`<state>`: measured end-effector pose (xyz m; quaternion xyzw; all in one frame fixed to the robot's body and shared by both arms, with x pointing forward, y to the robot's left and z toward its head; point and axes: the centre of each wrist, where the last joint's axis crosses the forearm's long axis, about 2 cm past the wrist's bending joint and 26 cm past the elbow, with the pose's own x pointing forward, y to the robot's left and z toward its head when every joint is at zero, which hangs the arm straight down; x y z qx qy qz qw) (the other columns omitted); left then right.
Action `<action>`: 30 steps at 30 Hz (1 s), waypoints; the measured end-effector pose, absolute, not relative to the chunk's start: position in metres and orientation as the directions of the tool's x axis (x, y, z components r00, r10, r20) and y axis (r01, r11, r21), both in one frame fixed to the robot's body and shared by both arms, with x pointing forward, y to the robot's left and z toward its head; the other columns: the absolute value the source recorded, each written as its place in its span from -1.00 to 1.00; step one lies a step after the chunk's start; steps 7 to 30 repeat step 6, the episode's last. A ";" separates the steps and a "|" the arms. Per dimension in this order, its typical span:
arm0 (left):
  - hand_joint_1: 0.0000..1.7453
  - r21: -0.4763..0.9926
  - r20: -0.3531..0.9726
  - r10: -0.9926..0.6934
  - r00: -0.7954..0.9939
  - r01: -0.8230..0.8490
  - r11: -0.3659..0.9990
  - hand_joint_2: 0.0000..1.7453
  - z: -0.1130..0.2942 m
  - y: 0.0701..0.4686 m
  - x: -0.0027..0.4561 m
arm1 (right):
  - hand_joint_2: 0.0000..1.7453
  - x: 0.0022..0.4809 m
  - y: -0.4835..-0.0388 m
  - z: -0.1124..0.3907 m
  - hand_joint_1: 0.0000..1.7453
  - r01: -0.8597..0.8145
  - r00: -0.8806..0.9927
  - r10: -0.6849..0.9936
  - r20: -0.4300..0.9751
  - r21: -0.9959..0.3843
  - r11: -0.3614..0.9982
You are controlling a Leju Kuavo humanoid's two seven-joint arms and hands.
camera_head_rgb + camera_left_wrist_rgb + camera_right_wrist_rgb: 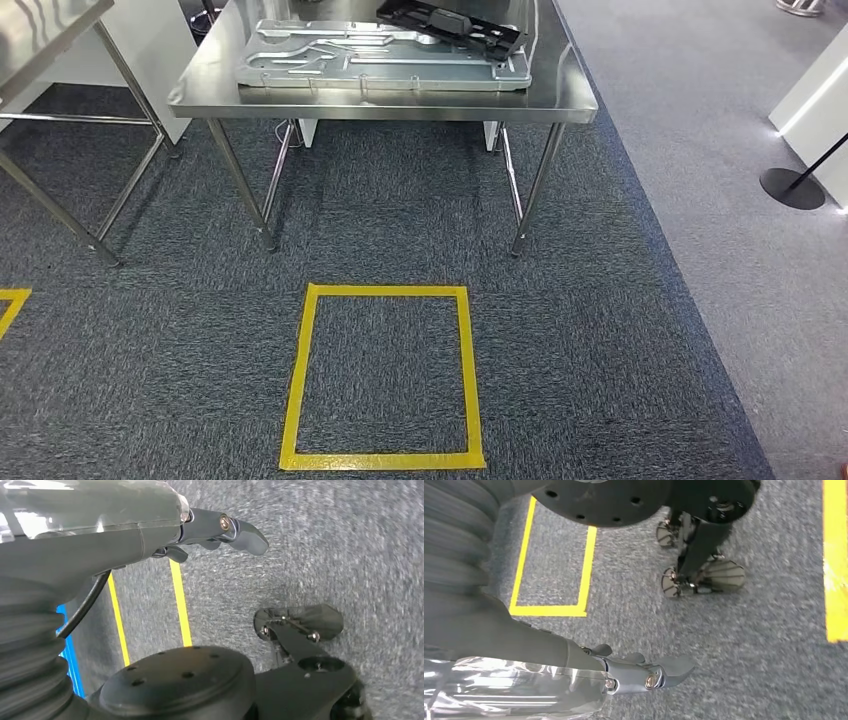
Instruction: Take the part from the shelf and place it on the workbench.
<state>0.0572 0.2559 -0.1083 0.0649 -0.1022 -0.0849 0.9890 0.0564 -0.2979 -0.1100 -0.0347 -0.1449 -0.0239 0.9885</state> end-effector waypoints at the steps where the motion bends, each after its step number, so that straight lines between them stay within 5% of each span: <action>1: -1.00 0.146 0.194 -0.175 0.965 0.148 0.978 1.00 -0.108 0.258 0.057 | 1.00 0.054 -0.297 -0.110 -1.00 0.058 0.958 -0.039 0.284 -0.058 0.997; 3: -1.00 0.150 0.201 -0.164 0.966 0.135 0.979 0.00 -0.108 0.262 0.058 | 1.00 0.048 -0.294 -0.111 -1.00 0.058 0.961 -0.042 0.272 -0.051 0.997; 5: -1.00 0.158 0.209 -0.154 0.966 0.122 0.980 -1.00 -0.108 0.267 0.060 | 0.00 0.038 -0.292 -0.112 -1.00 0.058 0.966 -0.044 0.254 -0.047 0.997; 6: -1.00 0.160 0.212 -0.151 0.966 0.118 0.980 -1.00 -0.108 0.268 0.060 | -0.33 0.036 -0.292 -0.112 -1.00 0.058 0.967 -0.045 0.249 -0.047 0.997; 30: -1.00 0.160 0.212 -0.151 0.966 0.118 0.980 -1.00 -0.108 0.268 0.060 | -0.33 0.036 -0.292 -0.112 -1.00 0.058 0.967 -0.045 0.249 -0.047 0.997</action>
